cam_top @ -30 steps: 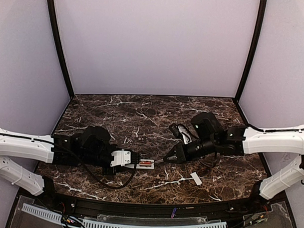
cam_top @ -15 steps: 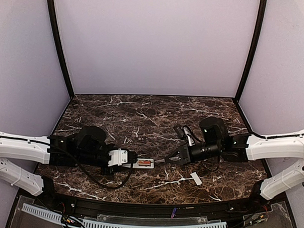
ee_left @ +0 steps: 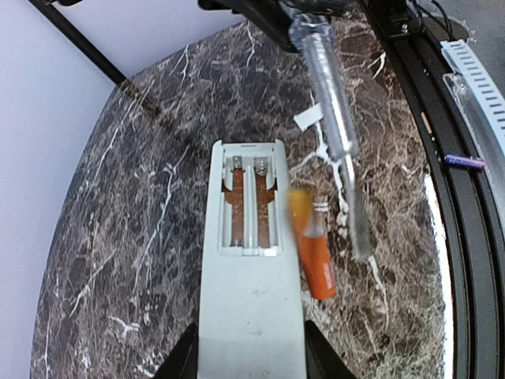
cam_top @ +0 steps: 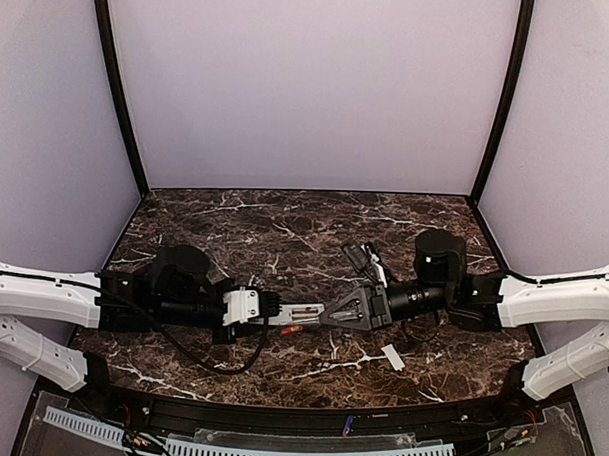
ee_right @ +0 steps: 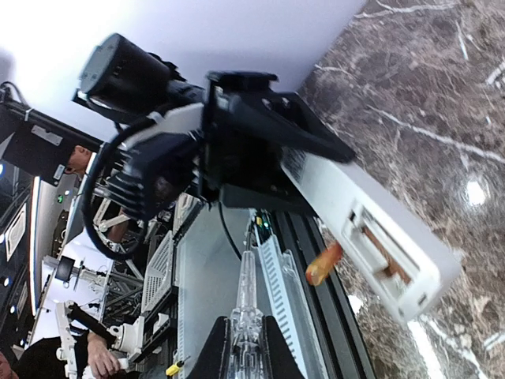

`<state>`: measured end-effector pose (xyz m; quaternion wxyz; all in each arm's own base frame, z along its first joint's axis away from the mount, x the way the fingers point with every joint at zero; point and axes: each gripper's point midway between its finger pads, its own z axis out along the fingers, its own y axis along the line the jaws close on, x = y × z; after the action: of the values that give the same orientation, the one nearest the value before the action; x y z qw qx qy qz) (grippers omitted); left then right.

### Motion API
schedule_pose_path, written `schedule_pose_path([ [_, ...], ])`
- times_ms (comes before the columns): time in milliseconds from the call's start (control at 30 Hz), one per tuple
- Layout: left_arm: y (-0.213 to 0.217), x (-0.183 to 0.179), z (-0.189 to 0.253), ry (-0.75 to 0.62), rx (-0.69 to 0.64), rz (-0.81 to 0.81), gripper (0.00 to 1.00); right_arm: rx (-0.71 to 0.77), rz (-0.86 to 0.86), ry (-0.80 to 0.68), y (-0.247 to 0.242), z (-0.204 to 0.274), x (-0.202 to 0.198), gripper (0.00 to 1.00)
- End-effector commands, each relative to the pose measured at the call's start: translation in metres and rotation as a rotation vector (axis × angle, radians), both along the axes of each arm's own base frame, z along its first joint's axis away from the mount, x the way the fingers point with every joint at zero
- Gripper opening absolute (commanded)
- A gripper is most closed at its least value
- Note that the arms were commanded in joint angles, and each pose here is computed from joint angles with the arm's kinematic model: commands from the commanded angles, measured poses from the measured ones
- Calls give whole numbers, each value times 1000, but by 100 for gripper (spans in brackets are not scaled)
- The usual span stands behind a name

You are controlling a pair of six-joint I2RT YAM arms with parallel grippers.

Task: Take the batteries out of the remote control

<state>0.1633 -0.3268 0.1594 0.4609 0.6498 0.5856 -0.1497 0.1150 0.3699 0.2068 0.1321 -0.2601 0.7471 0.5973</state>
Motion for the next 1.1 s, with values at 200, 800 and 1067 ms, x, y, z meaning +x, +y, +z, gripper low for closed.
schedule_pose_path([
  [200,-22,-2,31,-34,-114,-50,0,177,50,-104,6,56,-4,0],
  [800,-20,6,30,-56,-103,-14,0,93,-30,-130,-3,49,5,0],
  [1067,-19,7,33,-66,-114,-8,0,31,-82,-143,-8,46,13,0],
])
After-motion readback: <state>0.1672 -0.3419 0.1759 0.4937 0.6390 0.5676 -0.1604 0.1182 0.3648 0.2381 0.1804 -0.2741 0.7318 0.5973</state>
